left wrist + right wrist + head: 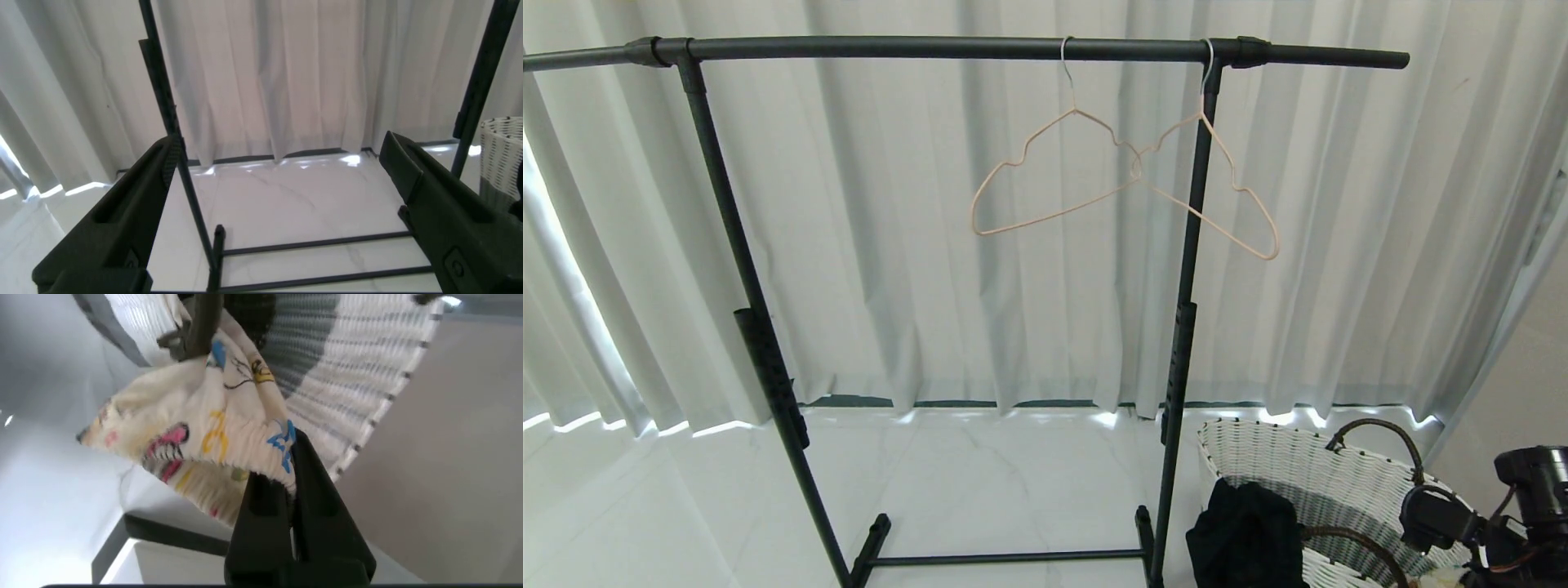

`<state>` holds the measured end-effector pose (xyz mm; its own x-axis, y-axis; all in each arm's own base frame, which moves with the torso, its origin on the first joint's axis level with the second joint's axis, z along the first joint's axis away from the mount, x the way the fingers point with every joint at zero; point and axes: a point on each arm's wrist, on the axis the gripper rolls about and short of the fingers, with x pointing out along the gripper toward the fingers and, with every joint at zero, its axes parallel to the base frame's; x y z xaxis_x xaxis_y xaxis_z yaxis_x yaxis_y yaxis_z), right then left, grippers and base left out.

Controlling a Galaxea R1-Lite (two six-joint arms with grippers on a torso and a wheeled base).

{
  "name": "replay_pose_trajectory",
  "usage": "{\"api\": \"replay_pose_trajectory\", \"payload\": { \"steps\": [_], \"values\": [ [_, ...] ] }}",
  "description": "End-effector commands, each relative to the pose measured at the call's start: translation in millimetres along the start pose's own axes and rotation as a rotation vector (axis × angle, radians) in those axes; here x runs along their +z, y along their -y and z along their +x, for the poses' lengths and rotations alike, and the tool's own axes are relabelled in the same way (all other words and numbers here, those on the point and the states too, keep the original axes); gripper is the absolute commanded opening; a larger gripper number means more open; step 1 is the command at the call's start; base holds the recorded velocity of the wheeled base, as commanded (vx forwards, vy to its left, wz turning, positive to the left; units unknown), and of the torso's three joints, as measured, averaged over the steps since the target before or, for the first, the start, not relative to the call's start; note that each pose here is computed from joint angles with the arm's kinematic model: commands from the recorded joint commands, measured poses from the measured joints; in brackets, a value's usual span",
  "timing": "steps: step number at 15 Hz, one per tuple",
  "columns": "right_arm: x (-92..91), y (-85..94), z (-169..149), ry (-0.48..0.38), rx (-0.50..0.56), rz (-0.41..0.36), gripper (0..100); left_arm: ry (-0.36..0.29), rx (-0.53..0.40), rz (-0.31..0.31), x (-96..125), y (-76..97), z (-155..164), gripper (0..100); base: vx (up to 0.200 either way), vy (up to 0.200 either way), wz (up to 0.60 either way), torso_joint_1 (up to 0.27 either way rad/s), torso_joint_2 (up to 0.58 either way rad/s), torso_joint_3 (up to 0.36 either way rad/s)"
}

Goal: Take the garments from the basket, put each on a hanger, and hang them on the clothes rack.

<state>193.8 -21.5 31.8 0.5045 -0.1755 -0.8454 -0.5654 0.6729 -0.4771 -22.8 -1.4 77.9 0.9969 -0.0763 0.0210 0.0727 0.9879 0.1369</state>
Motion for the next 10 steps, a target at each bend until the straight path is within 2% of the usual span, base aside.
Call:
{"api": "replay_pose_trajectory", "payload": {
  "steps": [1,3,5,6,7,10],
  "values": [
    [-5.2,5.8,-55,0.096,-0.128,0.026,0,0.0,0.0,0.001,0,0.0,0,100,0.0,0.0,0.0,0.0,0.0,0.0],
    [-4.3,17.1,-100,0.094,-0.127,0.035,0,0.0,0.0,-0.001,0,0.0,0,100,0.0,0.0,0.0,0.0,0.0,0.0],
    [-0.9,28.9,-177,0.079,-0.055,0.036,0,0.0,0.0,-0.004,0,0.0,0,100,0.0,0.0,0.0,0.0,0.0,0.0],
    [1.4,29.7,-199,0.111,-0.055,0.038,0,0.0,0.0,-0.004,0,0.0,0,100,0.0,0.0,0.0,0.0,0.0,0.0],
    [4.2,29.8,-217,0.154,-0.06,0.04,0,-0.001,0.0,-0.003,0,0.0,0,100,0.0,0.0,0.0,0.0,0.0,0.0],
    [9.4,34.1,-249,0.226,-0.07,0.011,0,-0.001,0.0,-0.003,0,0.0,0,100,-0.2,0.0,0.0,0.001,0.0,0.004]
  ]
}}
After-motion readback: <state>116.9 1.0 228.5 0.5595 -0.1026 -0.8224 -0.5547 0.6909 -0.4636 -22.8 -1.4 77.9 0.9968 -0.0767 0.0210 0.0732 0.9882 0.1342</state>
